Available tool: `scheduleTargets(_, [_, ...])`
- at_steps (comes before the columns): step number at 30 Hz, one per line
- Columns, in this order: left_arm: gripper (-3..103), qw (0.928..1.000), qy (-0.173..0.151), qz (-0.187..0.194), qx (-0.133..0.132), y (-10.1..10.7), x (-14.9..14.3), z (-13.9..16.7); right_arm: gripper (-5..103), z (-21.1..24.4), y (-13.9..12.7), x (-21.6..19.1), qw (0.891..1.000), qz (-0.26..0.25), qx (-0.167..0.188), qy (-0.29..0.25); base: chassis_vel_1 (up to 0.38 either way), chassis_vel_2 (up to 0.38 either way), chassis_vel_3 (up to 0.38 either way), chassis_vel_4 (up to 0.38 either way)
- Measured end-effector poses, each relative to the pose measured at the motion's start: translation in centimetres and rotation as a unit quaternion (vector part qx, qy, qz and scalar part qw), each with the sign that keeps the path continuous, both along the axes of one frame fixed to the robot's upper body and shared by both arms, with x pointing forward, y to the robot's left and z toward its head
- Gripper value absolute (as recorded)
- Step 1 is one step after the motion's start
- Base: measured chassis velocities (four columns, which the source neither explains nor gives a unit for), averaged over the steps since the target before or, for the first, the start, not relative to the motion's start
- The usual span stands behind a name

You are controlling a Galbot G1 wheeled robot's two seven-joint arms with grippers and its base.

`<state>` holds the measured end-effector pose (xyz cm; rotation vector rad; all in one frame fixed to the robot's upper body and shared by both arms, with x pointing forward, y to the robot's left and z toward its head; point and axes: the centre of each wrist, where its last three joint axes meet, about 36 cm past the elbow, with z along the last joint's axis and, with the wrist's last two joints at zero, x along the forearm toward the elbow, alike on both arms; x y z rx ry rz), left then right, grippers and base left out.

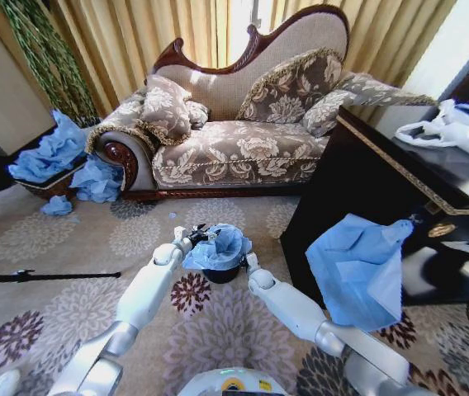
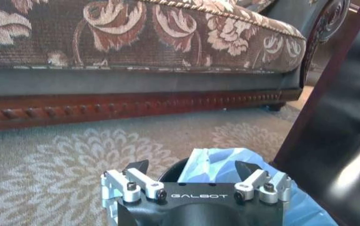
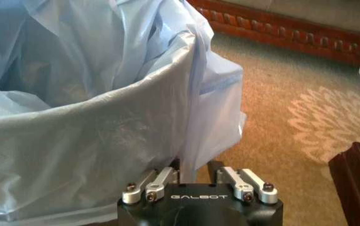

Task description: Place a garbage bag over the trash bin.

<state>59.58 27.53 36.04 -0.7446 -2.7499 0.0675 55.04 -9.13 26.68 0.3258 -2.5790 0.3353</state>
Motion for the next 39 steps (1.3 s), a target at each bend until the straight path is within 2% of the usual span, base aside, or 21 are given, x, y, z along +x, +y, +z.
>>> scheduleTargets(1, [94, 1.0000, 0.001, 0.000, 0.000, 0.0, 0.0, -0.1, 35, 0.0, 0.0, 0.0, 1.000, -0.001, -0.001, -0.001, 0.000, 0.000, 0.000, 0.000])
scheduleTargets(4, [93, 1.0000, 0.004, -0.001, 0.002, 0.1, 0.2, -0.2, 40, 0.0, 0.1, 0.1, 1.000, -0.006, -0.002, -0.002, 0.000, 0.000, 0.000, 0.000])
scheduleTargets(6, [89, 1.0000, 0.006, 0.001, 0.003, 0.0, 0.4, -0.4, 51, 0.0, 0.1, 0.1, 1.000, -0.007, -0.003, -0.003, 0.000, 0.000, 0.000, 0.000])
scheduleTargets(7, [89, 1.0000, 0.006, 0.001, 0.003, 0.0, 0.4, -0.4, 51, 0.0, 0.1, 0.1, 1.000, -0.007, -0.003, -0.003, 0.000, 0.000, 0.000, 0.000])
scheduleTargets(9, [76, 1.0000, 0.004, 0.004, 0.002, 0.0, 0.5, -0.4, 61, -0.1, 0.0, 0.0, 1.000, -0.009, -0.006, -0.004, 0.000, 0.000, 0.000, 0.000])
scheduleTargets(10, [76, 1.0000, 0.004, 0.004, 0.002, 0.0, 0.5, -0.4, 61, -0.1, 0.0, 0.0, 1.000, -0.009, -0.006, -0.004, 0.000, 0.000, 0.000, 0.000])
scheduleTargets(13, [66, 1.0000, 0.001, 0.004, -0.002, 0.0, 0.3, -0.2, 78, -0.2, 0.0, -0.1, 1.000, -0.010, -0.008, -0.003, 0.000, 0.000, 0.000, 0.000])
scheduleTargets(14, [66, 1.0000, 0.001, 0.004, -0.002, 0.0, 0.3, -0.2, 78, -0.2, 0.0, -0.1, 1.000, -0.010, -0.008, -0.003, 0.000, 0.000, 0.000, 0.000])
scheduleTargets(16, [55, 1.0000, 0.003, 0.005, -0.004, 0.1, 0.0, -0.4, 83, -0.2, 0.0, -0.2, 1.000, -0.011, -0.008, -0.003, 0.000, 0.000, 0.000, 0.000])
scheduleTargets(17, [49, 1.0000, 0.004, 0.006, -0.005, 0.1, -0.1, -0.6, 94, -0.2, 0.1, -0.2, 1.000, -0.012, -0.008, -0.003, 0.000, 0.000, 0.000, 0.000])
scheduleTargets(18, [44, 0.9999, 0.005, 0.007, -0.006, 0.2, -0.1, -0.6, 94, -0.2, 0.1, -0.2, 1.000, -0.012, -0.008, -0.003, 0.000, 0.000, 0.000, 0.000])
scheduleTargets(19, [44, 0.9999, 0.005, 0.007, -0.006, 0.2, -0.1, -0.6, 94, -0.2, 0.1, -0.2, 1.000, -0.012, -0.008, -0.003, 0.000, 0.000, 0.000, 0.000])
scheduleTargets(22, [28, 0.9999, 0.004, 0.008, -0.008, 0.3, -0.4, -0.7, 100, -0.3, -0.1, -0.3, 1.000, -0.012, -0.010, -0.003, 0.000, 0.000, 0.000, 0.000])
scheduleTargets(24, [28, 0.9999, 0.003, 0.007, -0.008, 0.3, -0.5, -0.7, 100, -0.3, -0.1, -0.3, 1.000, -0.012, -0.010, -0.003, 0.000, 0.000, 0.000, 0.000])
scheduleTargets(25, [23, 0.9999, 0.003, 0.007, -0.007, 0.4, -0.6, -0.6, 100, -0.2, -0.1, -0.3, 1.000, -0.012, -0.010, -0.002, 0.000, 0.000, 0.000, 0.000])
scheduleTargets(26, [23, 0.9999, 0.003, 0.007, -0.007, 0.4, -0.6, -0.6, 100, -0.2, -0.1, -0.3, 1.000, -0.012, -0.010, -0.002, 0.000, 0.000, 0.000, 0.000])
scheduleTargets(28, [11, 0.9999, 0.003, 0.007, -0.007, 0.5, -0.7, -0.6, 100, -0.2, 0.0, -0.3, 1.000, -0.014, -0.008, -0.002, 0.000, 0.000, 0.000, 0.000])
scheduleTargets(31, [15, 0.9999, 0.002, 0.007, -0.007, 0.5, -0.7, -0.6, 100, -0.1, 0.2, -0.3, 1.000, -0.015, -0.007, -0.002, 0.000, 0.000, 0.000, 0.000])
scheduleTargets(33, [6, 0.9999, 0.002, 0.008, -0.008, 0.6, -0.7, -0.5, 100, -0.1, 0.3, -0.3, 1.000, -0.015, -0.007, -0.002, 0.000, 0.000, 0.000, 0.000])
scheduleTargets(34, [6, 0.9999, 0.002, 0.008, -0.008, 0.6, -0.7, -0.5, 100, -0.1, 0.3, -0.3, 1.000, -0.015, -0.007, -0.002, 0.000, 0.000, 0.000, 0.000])
scheduleTargets(39, [26, 0.9998, 0.001, 0.014, -0.012, 0.6, -0.7, -0.4, 100, -0.1, 0.2, -0.4, 1.000, -0.015, -0.009, -0.002, 0.000, 0.000, 0.000, 0.000])
